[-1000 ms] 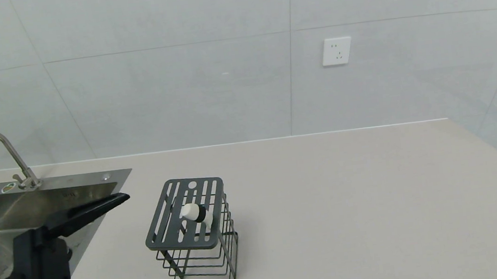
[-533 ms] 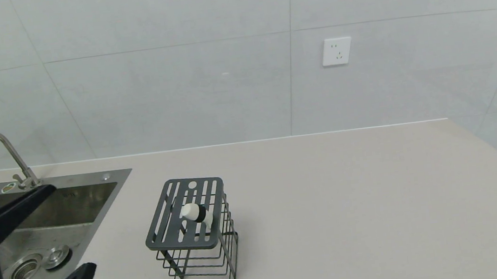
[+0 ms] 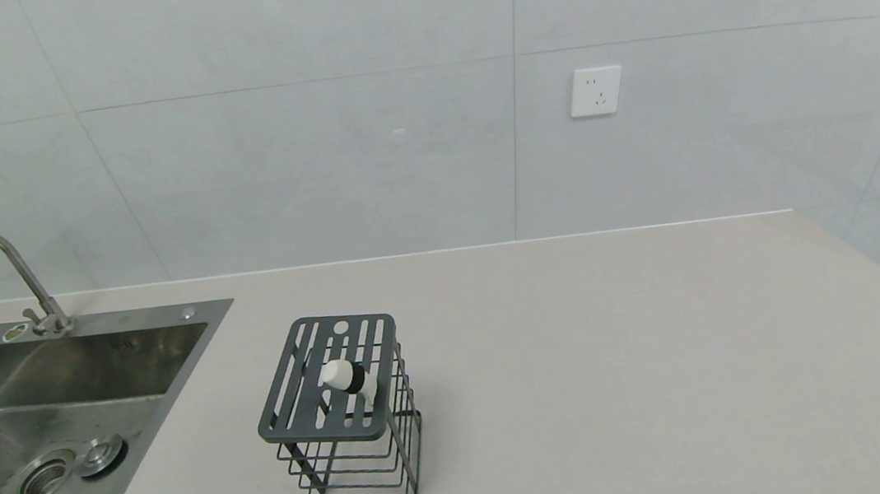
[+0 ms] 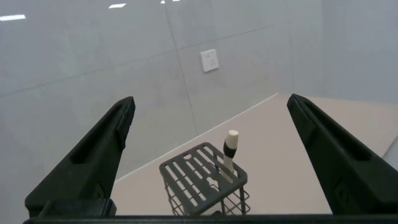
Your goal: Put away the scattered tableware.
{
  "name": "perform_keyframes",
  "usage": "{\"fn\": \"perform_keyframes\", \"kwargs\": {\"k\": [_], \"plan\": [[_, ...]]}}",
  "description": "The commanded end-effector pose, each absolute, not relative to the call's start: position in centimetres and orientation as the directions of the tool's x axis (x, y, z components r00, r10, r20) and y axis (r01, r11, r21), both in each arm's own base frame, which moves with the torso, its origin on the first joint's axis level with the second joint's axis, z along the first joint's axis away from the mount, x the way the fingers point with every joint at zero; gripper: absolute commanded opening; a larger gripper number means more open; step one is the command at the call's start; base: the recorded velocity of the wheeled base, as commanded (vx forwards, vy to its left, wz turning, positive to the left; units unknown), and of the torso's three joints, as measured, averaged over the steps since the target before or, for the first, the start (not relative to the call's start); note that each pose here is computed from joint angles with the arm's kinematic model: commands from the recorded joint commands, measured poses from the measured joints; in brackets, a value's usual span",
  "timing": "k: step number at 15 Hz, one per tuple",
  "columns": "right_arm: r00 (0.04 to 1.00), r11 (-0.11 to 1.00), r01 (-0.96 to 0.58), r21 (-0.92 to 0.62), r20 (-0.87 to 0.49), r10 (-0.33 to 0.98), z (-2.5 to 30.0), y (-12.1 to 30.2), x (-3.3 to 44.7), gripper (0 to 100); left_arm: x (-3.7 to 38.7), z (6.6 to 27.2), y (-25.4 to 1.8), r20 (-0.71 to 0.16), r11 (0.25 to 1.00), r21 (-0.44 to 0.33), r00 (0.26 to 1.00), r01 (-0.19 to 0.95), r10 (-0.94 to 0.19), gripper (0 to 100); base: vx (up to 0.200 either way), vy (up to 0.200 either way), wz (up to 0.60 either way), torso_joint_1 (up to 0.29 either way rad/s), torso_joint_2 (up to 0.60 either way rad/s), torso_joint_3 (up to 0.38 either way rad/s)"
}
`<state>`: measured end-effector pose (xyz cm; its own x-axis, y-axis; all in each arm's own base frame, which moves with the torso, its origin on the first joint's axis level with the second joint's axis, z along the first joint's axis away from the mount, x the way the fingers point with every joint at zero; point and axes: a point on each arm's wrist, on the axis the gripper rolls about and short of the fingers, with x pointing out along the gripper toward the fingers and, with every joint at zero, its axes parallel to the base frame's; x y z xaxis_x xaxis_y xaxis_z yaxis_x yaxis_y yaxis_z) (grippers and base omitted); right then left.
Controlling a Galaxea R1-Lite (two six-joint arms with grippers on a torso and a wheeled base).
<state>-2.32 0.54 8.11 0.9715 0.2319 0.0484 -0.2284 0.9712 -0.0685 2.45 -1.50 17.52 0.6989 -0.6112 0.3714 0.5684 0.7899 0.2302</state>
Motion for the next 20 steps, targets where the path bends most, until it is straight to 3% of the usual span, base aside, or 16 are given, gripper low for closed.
{"fn": "perform_keyframes", "kwargs": {"k": [1,4,6,10,11,12,13,15,17,19,20], "plan": [[0.971,0.971,-0.229,-0.070,0.048,0.233,8.1,0.5,-2.3,0,-2.1,16.3,-0.9,0.464,0.818,0.271,0.676,0.507,-0.573,100,0.000,0.000,0.00,0.000,0.00,0.000],[0.971,0.971,-0.229,-0.070,0.048,0.233,8.1,0.5,-2.3,0,-3.5,14.2,-0.9,0.404,0.846,0.187,0.745,0.500,-0.530,100,0.000,0.000,0.00,0.000,0.00,0.000],[0.971,0.971,-0.229,-0.068,0.048,0.233,8.1,0.5,-2.3,0,-3.5,13.9,-0.9,0.392,0.856,0.153,0.765,0.494,-0.511,100,0.000,0.000,0.00,0.000,0.00,0.000],[0.971,0.971,-0.229,-0.068,0.048,0.233,8.1,0.5,-2.3,0,-2.5,11.8,-0.6,0.324,0.943,0.047,0.888,0.330,-0.326,100,0.000,0.000,0.00,0.000,0.00,0.000],[0.971,0.971,-0.229,-0.070,0.054,0.233,8.2,0.5,-2.3,0,-2.5,11.3,-0.4,0.300,0.970,0.016,0.924,0.243,-0.236,100,0.000,0.000,0.00,0.000,0.00,0.000],[0.971,0.971,-0.229,-0.070,0.054,0.233,8.2,0.5,-2.3,0,-2.6,10.4,-0.5,0.254,0.976,0.016,0.943,0.218,-0.214,100,0.000,0.000,0.00,0.000,0.00,0.000],[0.971,0.971,-0.229,-0.070,0.055,0.233,8.2,0.5,-2.3,0,-2.4,9.0,-0.5,0.139,0.980,0.021,0.970,0.200,-0.201,100,0.000,0.000,0.00,0.000,0.00,0.000],[0.971,0.971,-0.229,-0.070,0.054,0.233,8.2,0.5,-2.3,0,-2.3,8.2,-0.4,0.063,0.984,0.020,0.982,0.175,-0.175,100,0.000,0.000,0.00,0.000,0.00,0.000],[0.972,0.972,-0.226,-0.068,0.054,0.230,8.2,0.5,-2.3,0,-2.3,8.2,0.0,0.058,0.999,0.037,0.998,-0.004,0.002,100,0.000,0.000,0.00,0.000,0.00,0.000],[0.980,0.981,-0.191,-0.043,0.054,0.194,8.2,0.5,-2.3,0,-2.3,8.1,0.1,0.055,0.998,0.026,0.997,-0.055,0.054,100,0.000,0.000,0.00,0.000,0.00,0.000],[0.999,0.999,-0.041,-0.019,0.015,0.041,7.8,0.1,-2.2,0,-2.3,8.2,0.1,0.060,0.998,0.036,0.997,-0.060,0.058,100,0.000,0.000,0.00,0.000,0.00,0.000]]}}
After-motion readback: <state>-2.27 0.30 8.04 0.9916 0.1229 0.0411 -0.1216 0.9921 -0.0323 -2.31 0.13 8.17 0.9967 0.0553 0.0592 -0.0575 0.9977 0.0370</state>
